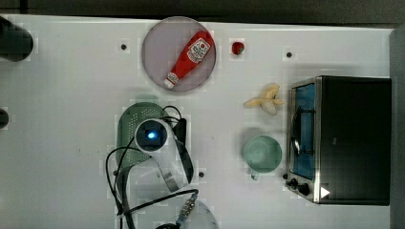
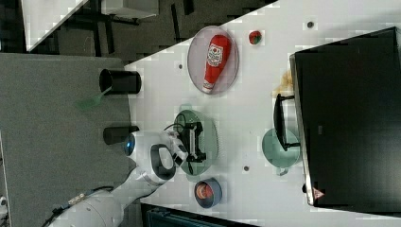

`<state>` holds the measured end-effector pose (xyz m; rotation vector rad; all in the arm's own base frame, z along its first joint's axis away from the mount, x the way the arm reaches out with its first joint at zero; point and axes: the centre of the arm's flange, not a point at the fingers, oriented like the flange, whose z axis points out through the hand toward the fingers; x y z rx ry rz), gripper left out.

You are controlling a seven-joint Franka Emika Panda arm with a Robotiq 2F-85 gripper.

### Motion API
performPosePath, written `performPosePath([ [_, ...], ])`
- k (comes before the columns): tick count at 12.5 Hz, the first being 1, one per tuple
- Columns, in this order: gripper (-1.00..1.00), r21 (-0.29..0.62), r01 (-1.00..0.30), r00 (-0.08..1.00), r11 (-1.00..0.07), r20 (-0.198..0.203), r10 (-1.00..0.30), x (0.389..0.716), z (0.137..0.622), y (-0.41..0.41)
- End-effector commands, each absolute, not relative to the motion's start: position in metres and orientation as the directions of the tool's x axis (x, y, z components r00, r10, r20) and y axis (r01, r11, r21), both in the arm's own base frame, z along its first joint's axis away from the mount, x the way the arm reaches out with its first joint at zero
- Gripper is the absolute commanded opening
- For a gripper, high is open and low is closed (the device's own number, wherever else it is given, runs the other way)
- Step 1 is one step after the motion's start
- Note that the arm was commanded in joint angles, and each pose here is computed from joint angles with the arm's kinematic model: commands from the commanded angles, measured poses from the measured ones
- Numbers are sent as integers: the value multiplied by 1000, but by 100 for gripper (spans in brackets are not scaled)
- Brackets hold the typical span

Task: Drag strainer left to right.

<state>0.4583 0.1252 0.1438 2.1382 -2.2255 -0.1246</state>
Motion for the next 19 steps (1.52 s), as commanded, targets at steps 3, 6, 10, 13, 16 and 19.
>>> performPosePath([
  [3, 100, 63, -998, -3, 4, 3, -1000, 471, 160, 55],
  [6, 100, 63, -998, 14, -13, 19, -1000, 472, 162, 23],
  [10, 100, 57, -998, 13, -11, 42, -999, 474, 163, -20],
  [13, 100, 60, -997, 47, -43, 55, -997, 474, 164, -48],
  [16, 100, 65, -998, 19, -15, 66, -998, 471, 163, -67],
  [19, 100, 51, -996, 70, -67, 62, -996, 476, 173, -53],
])
